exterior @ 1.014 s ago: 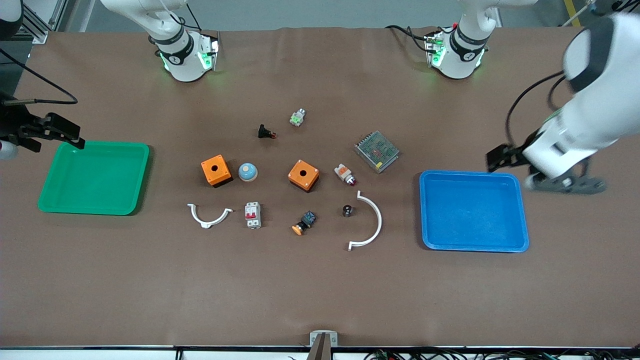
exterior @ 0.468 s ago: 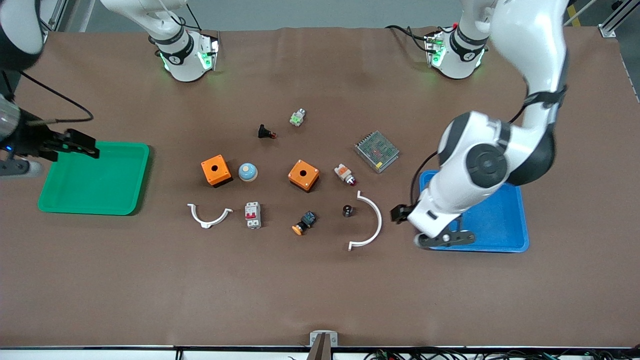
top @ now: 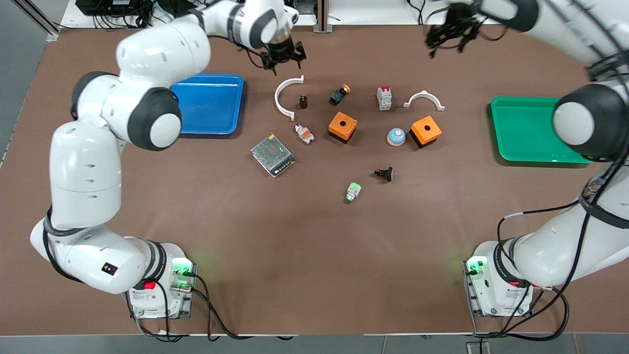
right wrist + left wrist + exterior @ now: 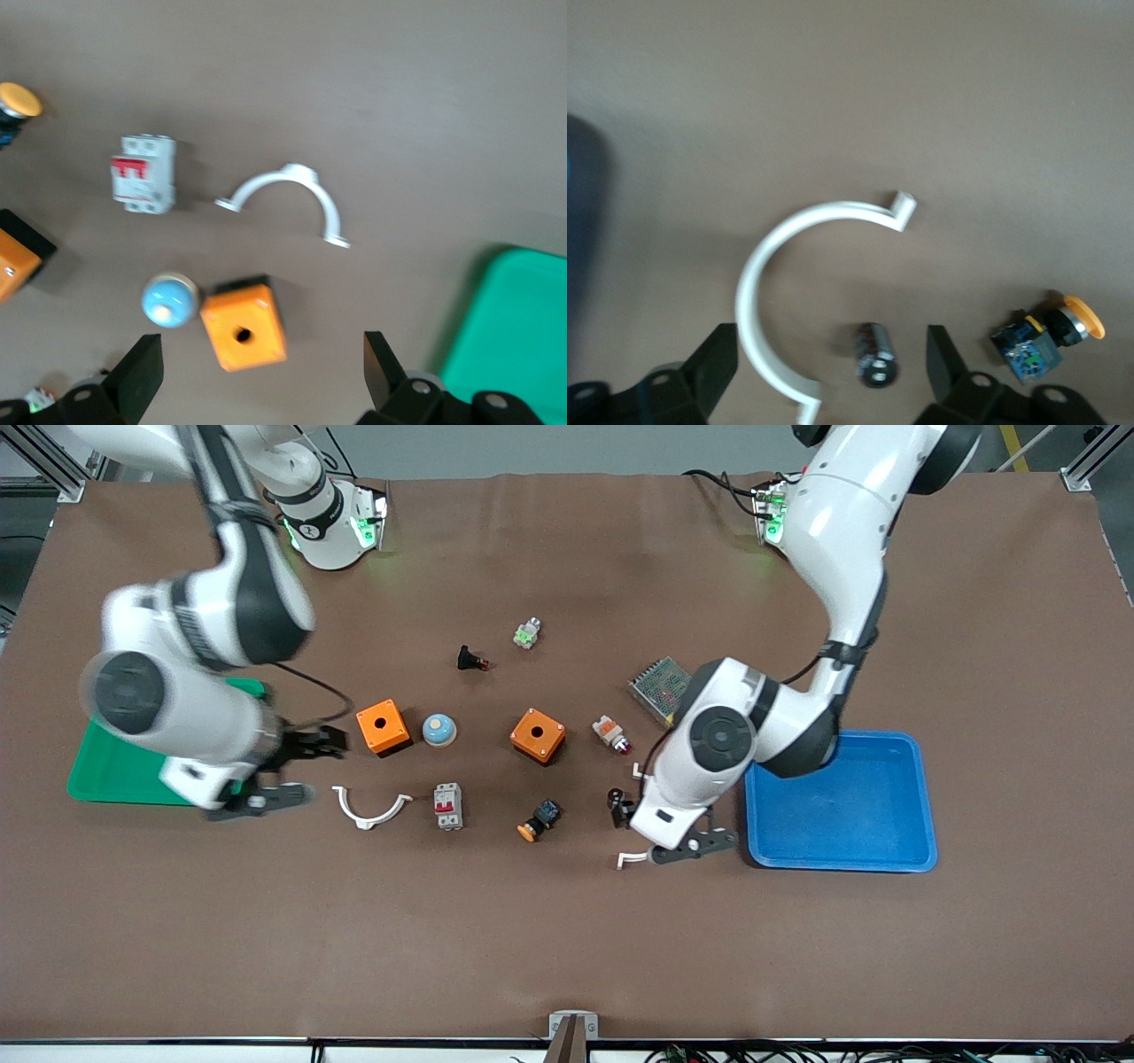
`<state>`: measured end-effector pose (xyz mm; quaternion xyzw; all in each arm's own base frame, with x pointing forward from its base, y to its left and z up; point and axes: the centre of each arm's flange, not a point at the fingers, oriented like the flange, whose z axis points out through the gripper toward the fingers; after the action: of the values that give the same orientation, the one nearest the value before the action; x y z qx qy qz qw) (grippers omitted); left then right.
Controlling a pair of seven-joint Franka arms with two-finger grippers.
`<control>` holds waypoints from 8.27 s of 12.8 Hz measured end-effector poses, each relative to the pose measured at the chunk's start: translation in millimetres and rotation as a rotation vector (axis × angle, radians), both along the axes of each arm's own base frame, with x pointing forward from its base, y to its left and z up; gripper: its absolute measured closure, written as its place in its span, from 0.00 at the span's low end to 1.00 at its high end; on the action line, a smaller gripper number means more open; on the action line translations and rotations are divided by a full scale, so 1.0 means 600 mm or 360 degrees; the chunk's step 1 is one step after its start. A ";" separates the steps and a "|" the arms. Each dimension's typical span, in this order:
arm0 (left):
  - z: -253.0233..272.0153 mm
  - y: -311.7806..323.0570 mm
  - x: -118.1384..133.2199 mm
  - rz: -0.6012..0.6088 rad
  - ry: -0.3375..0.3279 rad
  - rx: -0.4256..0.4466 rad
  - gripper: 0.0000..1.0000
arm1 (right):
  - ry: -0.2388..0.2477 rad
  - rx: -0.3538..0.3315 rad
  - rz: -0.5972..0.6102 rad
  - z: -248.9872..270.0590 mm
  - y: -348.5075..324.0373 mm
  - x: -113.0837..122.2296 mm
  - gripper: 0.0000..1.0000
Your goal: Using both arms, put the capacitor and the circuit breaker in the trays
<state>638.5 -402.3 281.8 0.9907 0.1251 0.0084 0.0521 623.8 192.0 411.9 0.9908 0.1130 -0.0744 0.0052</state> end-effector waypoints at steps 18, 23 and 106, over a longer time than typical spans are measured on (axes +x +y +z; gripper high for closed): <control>-0.168 -0.072 -0.071 0.0065 0.0101 0.0081 0.47 | -0.0126 0.0102 -0.0197 -0.285 0.180 0.010 0.00; -0.171 -0.071 -0.073 0.0100 0.0109 0.0085 0.66 | -0.0107 0.0050 -0.0166 -0.325 0.179 0.005 0.00; 0.614 0.572 -0.190 -0.0408 0.0012 0.0231 0.00 | -0.0219 0.0076 -0.0285 0.351 -0.341 -0.160 0.00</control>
<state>524.7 -59.3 650.3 0.9998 -0.0033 0.0071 -0.0196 527.9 -12.4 622.2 0.9995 0.0252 -0.0036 -0.0174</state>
